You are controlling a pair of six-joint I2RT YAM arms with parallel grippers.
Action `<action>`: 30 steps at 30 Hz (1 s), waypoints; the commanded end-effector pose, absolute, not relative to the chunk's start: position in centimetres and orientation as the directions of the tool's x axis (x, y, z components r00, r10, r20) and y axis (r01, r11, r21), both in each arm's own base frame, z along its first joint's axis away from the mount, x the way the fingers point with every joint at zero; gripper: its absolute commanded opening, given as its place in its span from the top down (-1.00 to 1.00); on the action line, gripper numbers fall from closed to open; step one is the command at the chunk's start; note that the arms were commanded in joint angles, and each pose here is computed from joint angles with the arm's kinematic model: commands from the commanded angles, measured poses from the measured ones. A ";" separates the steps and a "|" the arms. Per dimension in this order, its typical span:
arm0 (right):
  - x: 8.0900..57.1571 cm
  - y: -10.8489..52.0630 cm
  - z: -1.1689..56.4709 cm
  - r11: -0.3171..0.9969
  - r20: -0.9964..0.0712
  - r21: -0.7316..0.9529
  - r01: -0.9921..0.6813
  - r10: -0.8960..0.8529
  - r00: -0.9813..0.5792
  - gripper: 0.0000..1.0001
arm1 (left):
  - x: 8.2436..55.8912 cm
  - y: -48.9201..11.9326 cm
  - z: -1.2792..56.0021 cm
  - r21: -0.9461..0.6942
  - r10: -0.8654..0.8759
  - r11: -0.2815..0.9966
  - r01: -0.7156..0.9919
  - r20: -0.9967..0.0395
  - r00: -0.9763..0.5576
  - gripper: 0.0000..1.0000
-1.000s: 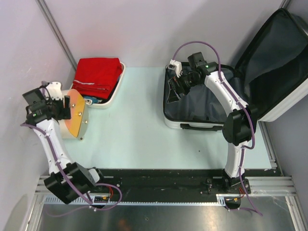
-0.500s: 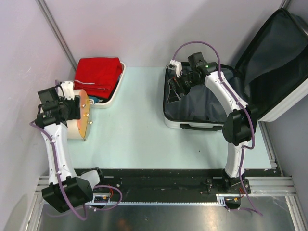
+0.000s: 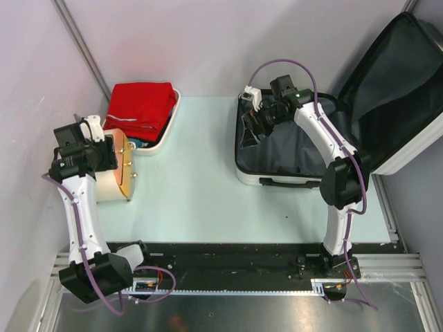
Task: Open, take out, and arrange the luggage
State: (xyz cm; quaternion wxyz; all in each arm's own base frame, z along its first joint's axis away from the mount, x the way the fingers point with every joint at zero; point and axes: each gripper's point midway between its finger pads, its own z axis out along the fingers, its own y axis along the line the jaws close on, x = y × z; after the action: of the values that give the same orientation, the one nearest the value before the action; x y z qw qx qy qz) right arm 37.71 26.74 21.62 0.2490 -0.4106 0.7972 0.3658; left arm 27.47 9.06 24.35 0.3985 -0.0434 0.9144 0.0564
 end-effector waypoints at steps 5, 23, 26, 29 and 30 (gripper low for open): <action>38.0 26.9 22.7 0.384 -0.723 0.356 -0.852 -0.463 -0.512 -0.99 | 29.0 2.8 26.8 -0.036 0.070 0.983 0.179 -0.833 -0.549 0.01; 37.8 27.3 22.6 0.376 -0.725 0.359 -0.854 -0.464 -0.509 -1.00 | 28.0 4.7 31.3 0.102 0.130 0.991 0.085 -0.874 -0.468 -0.81; 37.9 27.4 22.6 0.375 -0.726 0.361 -0.854 -0.461 -0.510 -0.99 | 28.0 4.7 31.9 0.128 0.153 0.988 0.084 -0.877 -0.457 -0.82; 37.9 27.6 22.6 0.371 -0.728 0.361 -0.855 -0.461 -0.508 -0.99 | 28.1 4.6 31.7 0.158 0.180 0.984 0.085 -0.869 -0.461 -0.82; 37.9 27.7 22.7 0.369 -0.729 0.360 -0.857 -0.462 -0.505 -1.00 | 28.0 4.6 31.8 0.161 0.181 0.983 0.084 -0.869 -0.461 -0.82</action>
State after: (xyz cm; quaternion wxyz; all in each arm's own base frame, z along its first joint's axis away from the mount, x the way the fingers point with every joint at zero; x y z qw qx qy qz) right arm 37.70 26.93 21.67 0.2505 -0.4123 0.7956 0.3664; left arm 27.72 4.79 29.70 0.4854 0.0620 0.8716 0.0282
